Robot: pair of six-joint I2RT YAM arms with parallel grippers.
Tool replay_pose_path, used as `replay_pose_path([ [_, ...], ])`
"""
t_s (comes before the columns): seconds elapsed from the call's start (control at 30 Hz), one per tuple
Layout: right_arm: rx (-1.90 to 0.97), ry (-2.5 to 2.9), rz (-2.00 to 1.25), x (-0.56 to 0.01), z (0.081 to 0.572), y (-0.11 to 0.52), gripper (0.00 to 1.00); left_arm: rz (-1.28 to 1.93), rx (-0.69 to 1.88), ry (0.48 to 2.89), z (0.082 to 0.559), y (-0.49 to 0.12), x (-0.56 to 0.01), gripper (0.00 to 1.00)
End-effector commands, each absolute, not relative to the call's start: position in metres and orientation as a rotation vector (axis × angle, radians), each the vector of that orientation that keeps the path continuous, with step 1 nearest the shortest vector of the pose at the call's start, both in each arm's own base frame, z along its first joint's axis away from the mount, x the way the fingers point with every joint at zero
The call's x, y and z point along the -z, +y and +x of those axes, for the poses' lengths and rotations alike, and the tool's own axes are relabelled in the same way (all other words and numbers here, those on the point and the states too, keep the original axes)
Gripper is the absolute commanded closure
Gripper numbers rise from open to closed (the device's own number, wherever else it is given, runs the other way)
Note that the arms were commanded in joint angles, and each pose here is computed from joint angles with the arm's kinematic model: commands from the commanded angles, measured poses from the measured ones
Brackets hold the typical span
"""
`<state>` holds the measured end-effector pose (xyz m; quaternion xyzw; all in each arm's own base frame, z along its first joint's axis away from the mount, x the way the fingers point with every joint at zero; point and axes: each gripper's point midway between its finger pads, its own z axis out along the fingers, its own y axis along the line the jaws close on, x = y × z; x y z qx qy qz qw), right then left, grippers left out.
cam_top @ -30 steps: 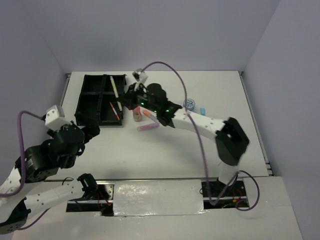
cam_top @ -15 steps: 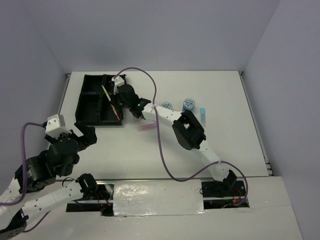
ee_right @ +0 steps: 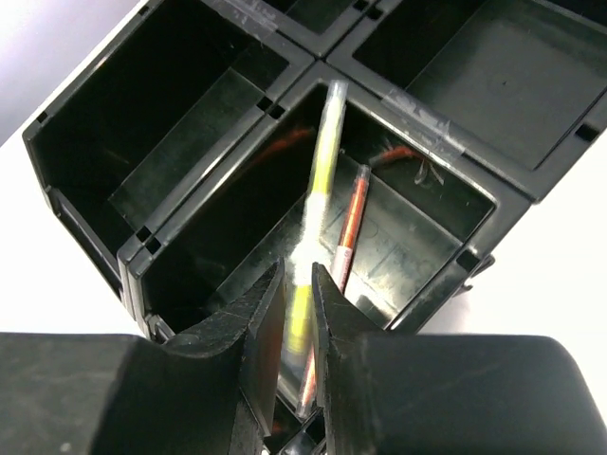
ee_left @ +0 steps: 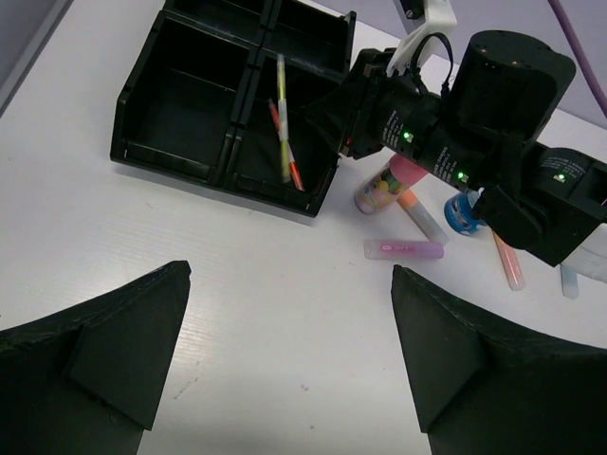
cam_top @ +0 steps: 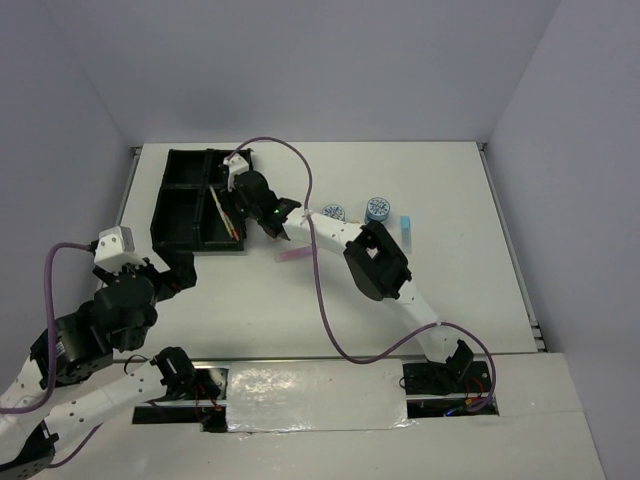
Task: Sort the stationery into containers
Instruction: Place the pen in the storage box.
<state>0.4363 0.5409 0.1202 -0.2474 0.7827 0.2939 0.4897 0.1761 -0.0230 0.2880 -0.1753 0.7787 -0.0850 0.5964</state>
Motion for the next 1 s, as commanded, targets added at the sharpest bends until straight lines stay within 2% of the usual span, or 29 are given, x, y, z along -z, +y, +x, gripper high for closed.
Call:
replay_pose_path([
  [0.0,-0.756,1.893,-0.587,-0.127,0.427,0.548,0.76,-0.402,0.208,1.787,0.179,-0.025,-0.293,0.01],
  [0.13,-0.763,1.894,-0.589,-0.13,0.423,0.549,0.74,-0.394,0.211,1.792,0.179,-0.026,-0.293,0.01],
  [0.3,-0.81,1.84,-0.597,-0.173,0.412,0.547,0.63,-0.398,0.207,1.791,0.179,-0.026,-0.292,0.01],
  [0.33,-0.834,1.828,-0.625,-0.182,0.404,0.547,0.57,-0.393,0.203,1.798,0.18,-0.028,-0.291,0.01],
  [0.37,-0.861,1.757,-0.616,-0.229,0.396,0.54,0.54,-0.39,0.203,1.801,0.181,-0.03,-0.29,0.01],
  [0.43,-0.878,1.713,-0.643,-0.257,0.377,0.528,0.46,-0.38,0.186,1.822,0.184,-0.034,-0.287,0.01],
  [0.47,-0.914,1.608,-0.617,-0.318,0.362,0.512,0.42,-0.38,0.182,1.831,0.185,-0.036,-0.286,0.01],
  [0.5,-0.921,1.565,-0.602,-0.342,0.355,0.499,0.39,-0.374,0.169,1.844,0.188,-0.038,-0.284,0.01],
  [0.53,-0.901,1.572,-0.598,-0.34,0.349,0.484,0.32,-0.378,0.165,1.849,0.19,-0.039,-0.283,0.01],
  [0.57,-0.894,1.488,-0.556,-0.389,0.336,0.456,0.29,-0.361,0.186,1.852,0.192,-0.046,-0.284,0.01],
  [0.6,-0.874,1.506,-0.558,-0.382,0.33,0.441,0.28,-0.346,0.185,1.867,0.195,-0.051,-0.281,0.01],
  [0.73,-0.807,1.462,-0.5,-0.415,0.303,0.368,0.23,-0.318,0.208,1.901,0.205,-0.068,-0.273,0.01],
  [0.8,-0.761,1.478,-0.479,-0.414,0.284,0.328,0.13,-0.282,0.248,1.93,0.212,-0.087,-0.264,0.01],
  [0.87,-0.669,1.559,-0.423,-0.388,0.282,0.294,0.11,-0.236,0.312,1.961,0.221,-0.113,-0.256,0.01],
  [0.9,-0.649,1.563,-0.385,-0.392,0.269,0.269,0.01,-0.217,0.324,1.985,0.224,-0.122,-0.248,0.01],
  [0.97,-0.575,1.629,-0.306,-0.367,0.257,0.228,0.0,-0.168,0.34,2.048,0.232,-0.145,-0.233,0.01],
])
